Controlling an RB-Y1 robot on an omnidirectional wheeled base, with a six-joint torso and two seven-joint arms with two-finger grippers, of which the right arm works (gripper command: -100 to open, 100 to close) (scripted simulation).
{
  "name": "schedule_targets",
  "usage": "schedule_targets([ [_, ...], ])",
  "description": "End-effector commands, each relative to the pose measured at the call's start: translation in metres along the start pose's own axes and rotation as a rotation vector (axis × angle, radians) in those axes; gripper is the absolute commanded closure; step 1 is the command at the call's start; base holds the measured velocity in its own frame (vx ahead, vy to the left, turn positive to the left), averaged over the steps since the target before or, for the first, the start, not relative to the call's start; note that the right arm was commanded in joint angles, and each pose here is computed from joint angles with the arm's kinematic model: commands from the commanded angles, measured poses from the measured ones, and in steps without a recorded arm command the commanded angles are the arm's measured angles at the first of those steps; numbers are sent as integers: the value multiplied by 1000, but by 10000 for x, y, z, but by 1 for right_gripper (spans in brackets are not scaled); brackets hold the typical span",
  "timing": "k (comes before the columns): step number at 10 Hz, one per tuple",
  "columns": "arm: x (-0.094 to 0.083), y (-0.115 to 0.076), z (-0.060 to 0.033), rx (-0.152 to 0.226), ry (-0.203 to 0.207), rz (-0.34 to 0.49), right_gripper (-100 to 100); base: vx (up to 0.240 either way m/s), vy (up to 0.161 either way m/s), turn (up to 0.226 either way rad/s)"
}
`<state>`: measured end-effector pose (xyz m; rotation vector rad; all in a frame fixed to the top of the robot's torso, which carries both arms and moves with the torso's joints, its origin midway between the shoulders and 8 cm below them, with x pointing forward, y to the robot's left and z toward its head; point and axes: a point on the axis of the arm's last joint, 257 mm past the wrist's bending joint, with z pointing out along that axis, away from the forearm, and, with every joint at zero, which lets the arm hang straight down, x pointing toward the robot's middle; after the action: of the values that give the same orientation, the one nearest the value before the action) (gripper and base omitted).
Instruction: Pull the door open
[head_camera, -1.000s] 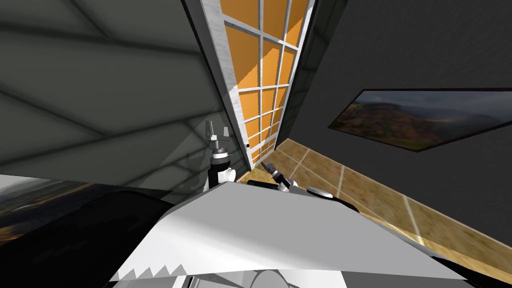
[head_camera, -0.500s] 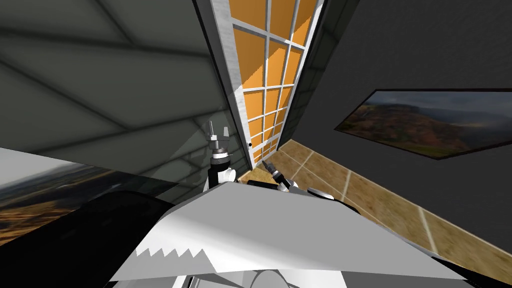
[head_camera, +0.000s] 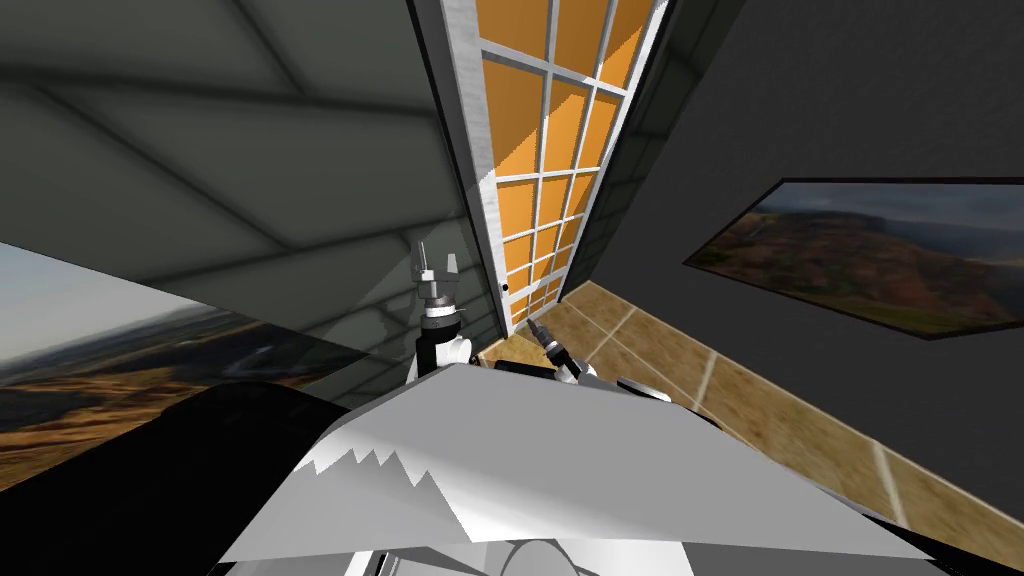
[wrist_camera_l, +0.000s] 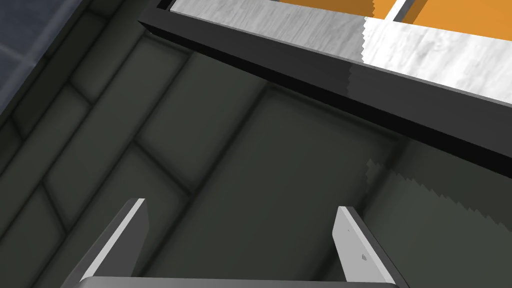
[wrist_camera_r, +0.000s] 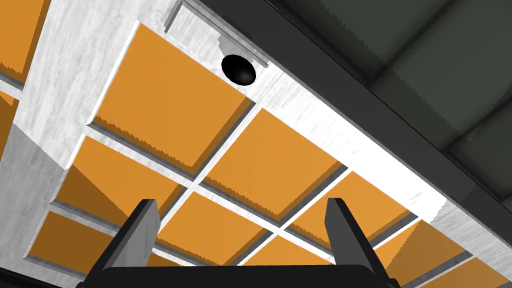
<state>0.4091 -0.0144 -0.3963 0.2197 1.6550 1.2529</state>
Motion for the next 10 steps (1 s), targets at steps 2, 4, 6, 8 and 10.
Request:
schedule_targets([
  [2,-58,-34,-11,14,-25,79,-100,-19,-18,145],
  [4,-96,-61,-19,23,-41,128,-100,-20,-13,98],
  [6,-174,-116,-39,40,-75,209,-100,-19,-11,180],
  [8,-216,-145,-50,47,-94,269,-100,-19,-11,99],
  [10,-259,-176,-64,54,-113,320,-100,-15,-9,98],
])
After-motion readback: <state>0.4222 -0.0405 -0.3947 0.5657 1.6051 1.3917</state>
